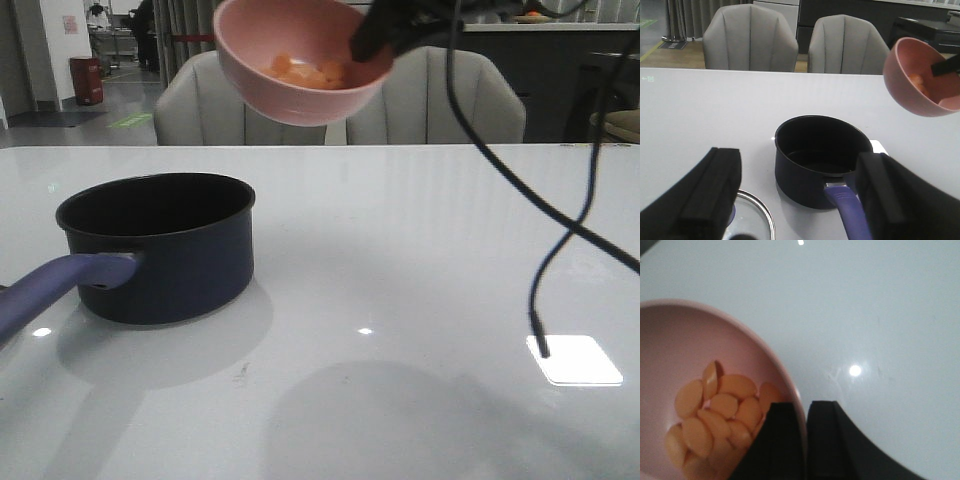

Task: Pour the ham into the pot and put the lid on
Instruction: 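Lift the pink bowl and carry it over the saucepan, then tilt the pink bowl with the right gripper to pour carrots into saucepan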

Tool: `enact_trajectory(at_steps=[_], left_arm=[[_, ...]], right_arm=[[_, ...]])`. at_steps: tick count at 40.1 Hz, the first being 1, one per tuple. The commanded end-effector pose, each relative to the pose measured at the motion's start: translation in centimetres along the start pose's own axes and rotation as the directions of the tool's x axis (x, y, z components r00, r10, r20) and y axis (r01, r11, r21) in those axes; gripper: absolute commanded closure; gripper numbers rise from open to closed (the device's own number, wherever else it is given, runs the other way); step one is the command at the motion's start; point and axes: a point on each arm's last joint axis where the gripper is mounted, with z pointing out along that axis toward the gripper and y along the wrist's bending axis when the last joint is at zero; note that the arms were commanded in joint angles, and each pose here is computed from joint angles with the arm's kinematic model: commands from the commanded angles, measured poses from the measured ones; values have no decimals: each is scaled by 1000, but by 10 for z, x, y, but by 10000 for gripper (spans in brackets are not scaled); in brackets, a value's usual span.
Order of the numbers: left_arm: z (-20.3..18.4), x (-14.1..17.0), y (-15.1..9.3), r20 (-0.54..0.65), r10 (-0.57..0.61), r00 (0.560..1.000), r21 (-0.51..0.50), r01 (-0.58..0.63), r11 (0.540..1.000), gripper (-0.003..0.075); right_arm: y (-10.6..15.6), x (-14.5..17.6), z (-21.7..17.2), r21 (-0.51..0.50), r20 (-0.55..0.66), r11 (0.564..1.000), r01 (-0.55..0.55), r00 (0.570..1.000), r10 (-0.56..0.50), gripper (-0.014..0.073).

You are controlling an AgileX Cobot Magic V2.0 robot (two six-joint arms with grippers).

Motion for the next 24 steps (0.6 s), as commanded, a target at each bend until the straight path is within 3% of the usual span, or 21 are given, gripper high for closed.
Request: enact_trajectory(at_steps=[1,8,16,24], left_arm=[[-2,-16,-3,95,-3,996,28,1,1000,211],[-2,-16,-3,95,-3,996,28,1,1000,211],[-2,-16,-3,95,-3,996,28,1,1000,211],[-2,-16,-3,95,-3,996,28,1,1000,211]], right_arm=[[23,-35,-16,34,243,995,98,964,-104,458],[53,-33,3,110,363,965,237,894,-261,458],[62,-26,30,265,455,916,302,798,-395,458],[70,-21,47,399,516,817,417,635,-576,458]])
